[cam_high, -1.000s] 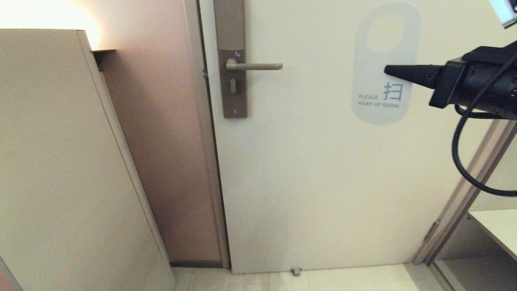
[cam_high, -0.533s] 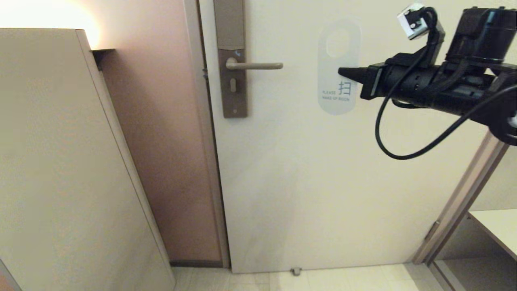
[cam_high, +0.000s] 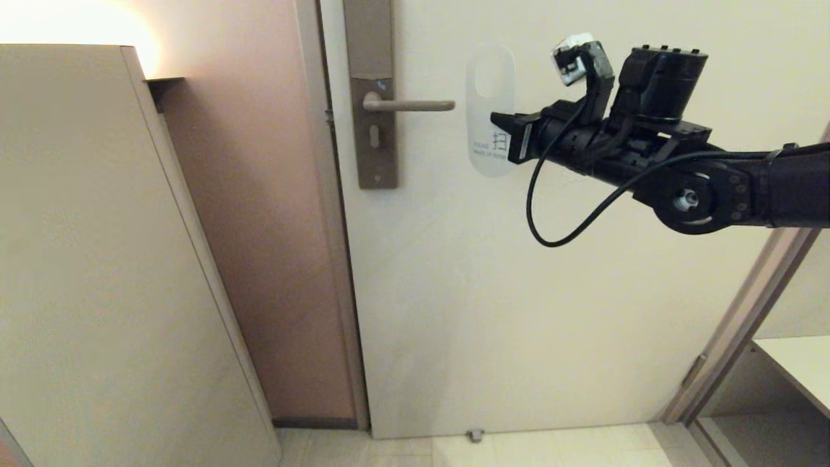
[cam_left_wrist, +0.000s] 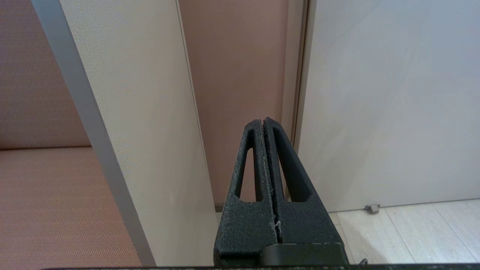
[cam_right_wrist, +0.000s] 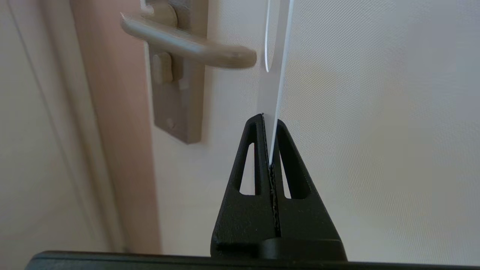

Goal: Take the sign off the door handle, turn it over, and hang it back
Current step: Hang the sign back with the other side facing out

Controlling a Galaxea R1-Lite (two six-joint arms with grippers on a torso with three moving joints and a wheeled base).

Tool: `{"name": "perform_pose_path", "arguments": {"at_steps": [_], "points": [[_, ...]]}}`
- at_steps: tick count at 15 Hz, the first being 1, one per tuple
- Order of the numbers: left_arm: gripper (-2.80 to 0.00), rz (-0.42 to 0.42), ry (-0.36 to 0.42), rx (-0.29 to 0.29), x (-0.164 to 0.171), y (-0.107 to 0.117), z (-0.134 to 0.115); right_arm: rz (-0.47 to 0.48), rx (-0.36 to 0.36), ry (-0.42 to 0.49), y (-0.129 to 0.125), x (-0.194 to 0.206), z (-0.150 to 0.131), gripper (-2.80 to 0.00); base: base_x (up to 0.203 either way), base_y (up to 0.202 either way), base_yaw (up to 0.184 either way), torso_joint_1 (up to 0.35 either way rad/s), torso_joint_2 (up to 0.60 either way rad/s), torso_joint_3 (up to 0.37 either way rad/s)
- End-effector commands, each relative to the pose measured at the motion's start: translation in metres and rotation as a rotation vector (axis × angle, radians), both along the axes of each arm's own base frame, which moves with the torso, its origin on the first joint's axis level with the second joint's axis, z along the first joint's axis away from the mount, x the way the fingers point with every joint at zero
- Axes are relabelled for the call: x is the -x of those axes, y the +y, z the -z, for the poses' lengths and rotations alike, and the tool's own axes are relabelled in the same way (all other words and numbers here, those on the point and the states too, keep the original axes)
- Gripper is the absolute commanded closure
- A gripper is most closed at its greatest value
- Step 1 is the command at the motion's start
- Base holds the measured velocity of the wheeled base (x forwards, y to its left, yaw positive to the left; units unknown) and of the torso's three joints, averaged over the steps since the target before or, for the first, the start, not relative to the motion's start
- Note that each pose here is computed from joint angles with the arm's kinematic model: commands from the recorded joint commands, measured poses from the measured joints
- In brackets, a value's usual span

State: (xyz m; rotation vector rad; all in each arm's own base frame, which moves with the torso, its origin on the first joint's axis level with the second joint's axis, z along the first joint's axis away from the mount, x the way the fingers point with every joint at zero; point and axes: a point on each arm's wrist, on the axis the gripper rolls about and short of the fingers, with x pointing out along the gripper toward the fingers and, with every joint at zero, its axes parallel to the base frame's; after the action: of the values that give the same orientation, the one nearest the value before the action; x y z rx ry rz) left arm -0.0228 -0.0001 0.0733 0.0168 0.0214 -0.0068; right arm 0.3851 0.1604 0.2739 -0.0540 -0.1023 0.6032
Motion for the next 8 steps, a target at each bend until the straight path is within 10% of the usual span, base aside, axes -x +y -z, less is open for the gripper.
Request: {"name": "perform_pose_path", "arguments": {"at_steps": [1,8], "points": [[0.0,0.001,0.0,0.0,0.0,0.0,0.0,-0.004,0.022,0.001,0.006,-0.011,0.015,0.0,0.0,0.0,0.0,0.0,0.0,0.0],[0.0,0.002,0.0,0.0,0.0,0.0,0.0,0.0,0.05,-0.07,0.022,-0.022,0.03,0.0,0.0,0.0,0.0,0.0,0.0,0.0]]}}
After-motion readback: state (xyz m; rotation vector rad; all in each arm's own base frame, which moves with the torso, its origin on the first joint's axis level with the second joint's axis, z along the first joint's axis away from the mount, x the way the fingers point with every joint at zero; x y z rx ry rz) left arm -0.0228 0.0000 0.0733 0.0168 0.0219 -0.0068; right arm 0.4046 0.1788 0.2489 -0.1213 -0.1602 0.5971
